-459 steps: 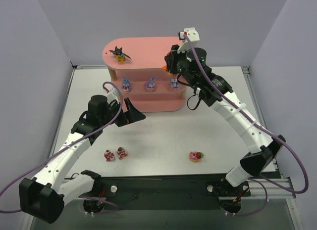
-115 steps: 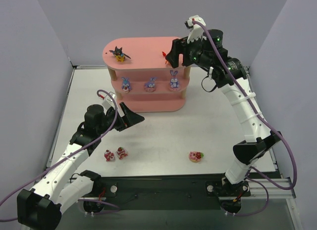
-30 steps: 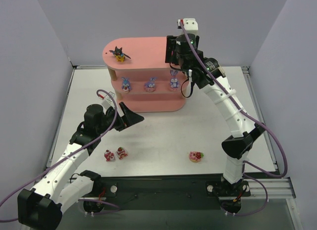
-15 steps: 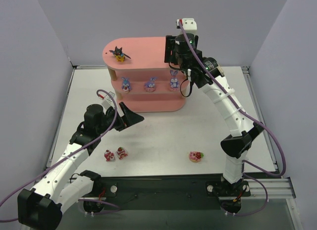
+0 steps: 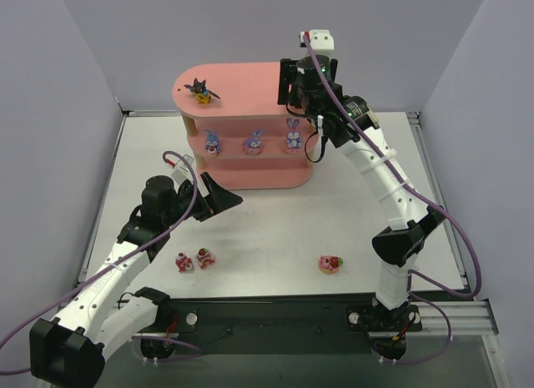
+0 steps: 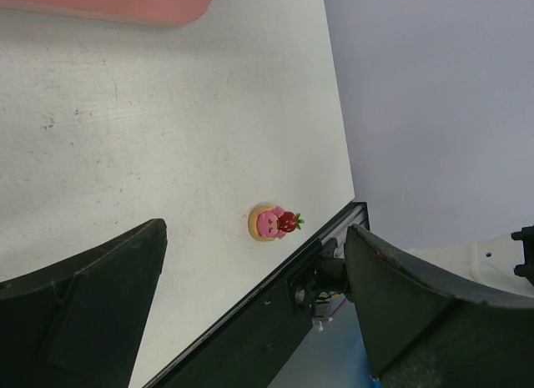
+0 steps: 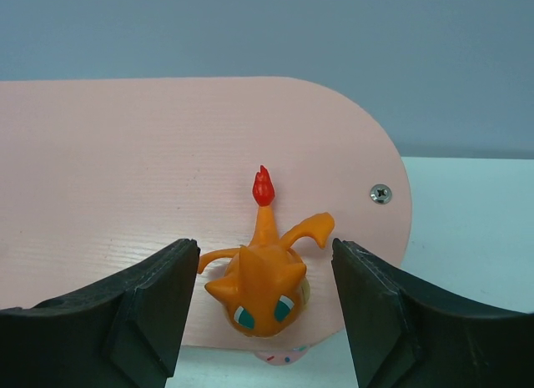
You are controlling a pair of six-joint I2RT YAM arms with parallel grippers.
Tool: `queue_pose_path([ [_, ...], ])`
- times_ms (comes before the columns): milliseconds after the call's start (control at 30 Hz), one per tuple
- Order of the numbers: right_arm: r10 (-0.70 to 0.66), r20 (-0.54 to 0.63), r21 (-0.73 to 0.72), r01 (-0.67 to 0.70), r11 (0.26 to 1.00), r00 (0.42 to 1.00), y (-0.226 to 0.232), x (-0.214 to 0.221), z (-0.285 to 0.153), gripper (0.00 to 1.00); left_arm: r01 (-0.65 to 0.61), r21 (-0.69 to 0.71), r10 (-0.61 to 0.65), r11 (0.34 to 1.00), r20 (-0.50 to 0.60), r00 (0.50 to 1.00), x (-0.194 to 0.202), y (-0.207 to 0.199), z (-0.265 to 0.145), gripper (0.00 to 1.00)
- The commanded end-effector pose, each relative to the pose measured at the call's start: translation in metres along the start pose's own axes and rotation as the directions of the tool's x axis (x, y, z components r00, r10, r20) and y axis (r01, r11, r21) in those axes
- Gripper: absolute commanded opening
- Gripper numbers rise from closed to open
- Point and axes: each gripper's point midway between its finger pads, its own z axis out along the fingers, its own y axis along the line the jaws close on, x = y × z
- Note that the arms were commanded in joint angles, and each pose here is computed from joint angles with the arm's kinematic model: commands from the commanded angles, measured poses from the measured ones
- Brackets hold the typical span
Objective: Place and organize the plastic toys onto the shelf
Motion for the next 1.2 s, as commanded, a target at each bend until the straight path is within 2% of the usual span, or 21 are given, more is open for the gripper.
queue_pose_path([
  [0, 0.023, 0.048, 0.008, -0.023, 1.0, 0.999, -0.008, -0.021, -0.01, 0.66, -0.023, 0.03, 0.022, 0.999, 0.02, 1.0, -0.007, -0.01, -0.004, 0.97],
  [400, 0.048, 0.077, -0.012, -0.047, 0.999, 0.996, -0.018, -0.036, -0.037, 0.71, -0.03, 0.031, 0.029, 0.999, 0.03, 0.999, -0.009, -0.012, -0.005, 0.97],
  [633, 0.073, 0.092, -0.032, -0.07, 0.997, 0.993, -0.037, -0.04, -0.076, 0.73, -0.039, 0.029, 0.038, 0.999, 0.036, 0.999, -0.012, -0.013, -0.005, 0.97],
  [700, 0.064, 0.052, -0.025, -0.063, 0.998, 0.997, -0.043, -0.021, -0.08, 0.73, -0.045, 0.025, 0.044, 0.999, 0.039, 0.998, -0.013, -0.013, -0.005, 0.97],
  [733, 0.095, 0.064, -0.043, -0.093, 0.995, 0.993, -0.051, -0.025, -0.096, 0.73, -0.051, 0.024, 0.05, 0.998, 0.043, 0.998, -0.015, -0.015, -0.006, 0.97],
  [767, 0.081, 0.011, -0.03, -0.08, 0.996, 0.997, -0.055, 0.0, -0.094, 0.73, -0.055, 0.017, 0.054, 0.998, 0.045, 0.998, -0.015, -0.014, -0.006, 0.97],
  [867, 0.113, -0.016, -0.012, -0.113, 0.993, 0.993, -0.081, 0.022, -0.121, 0.73, -0.072, -0.007, 0.072, 0.997, 0.053, 0.996, -0.018, -0.012, -0.008, 0.97],
  [900, 0.091, -0.079, 0.007, -0.09, 0.996, 0.993, -0.087, 0.055, -0.119, 0.73, -0.079, -0.017, 0.08, 0.997, 0.049, 0.996, -0.017, -0.009, -0.008, 0.97],
  [967, 0.112, -0.095, 0.024, -0.11, 0.994, 0.989, -0.106, 0.074, -0.14, 0.72, -0.089, -0.027, 0.09, 0.996, 0.054, 0.994, -0.018, -0.008, -0.009, 0.97],
  [1033, 0.105, -0.15, 0.037, -0.1, 0.994, 0.983, -0.12, 0.113, -0.153, 0.73, -0.089, -0.032, 0.09, 0.996, 0.049, 0.995, -0.017, -0.006, -0.009, 0.97],
  [1133, 0.135, -0.268, 0.03, -0.132, 0.991, 0.954, -0.123, 0.168, -0.167, 0.72, -0.083, -0.036, 0.085, 0.996, 0.036, 0.996, -0.014, -0.002, -0.007, 0.97],
  [1167, 0.183, -0.314, 0.027, -0.183, 0.983, 0.932, -0.118, 0.185, -0.171, 0.72, -0.08, -0.037, 0.081, 0.996, 0.031, 0.996, -0.013, -0.001, -0.006, 0.97],
])
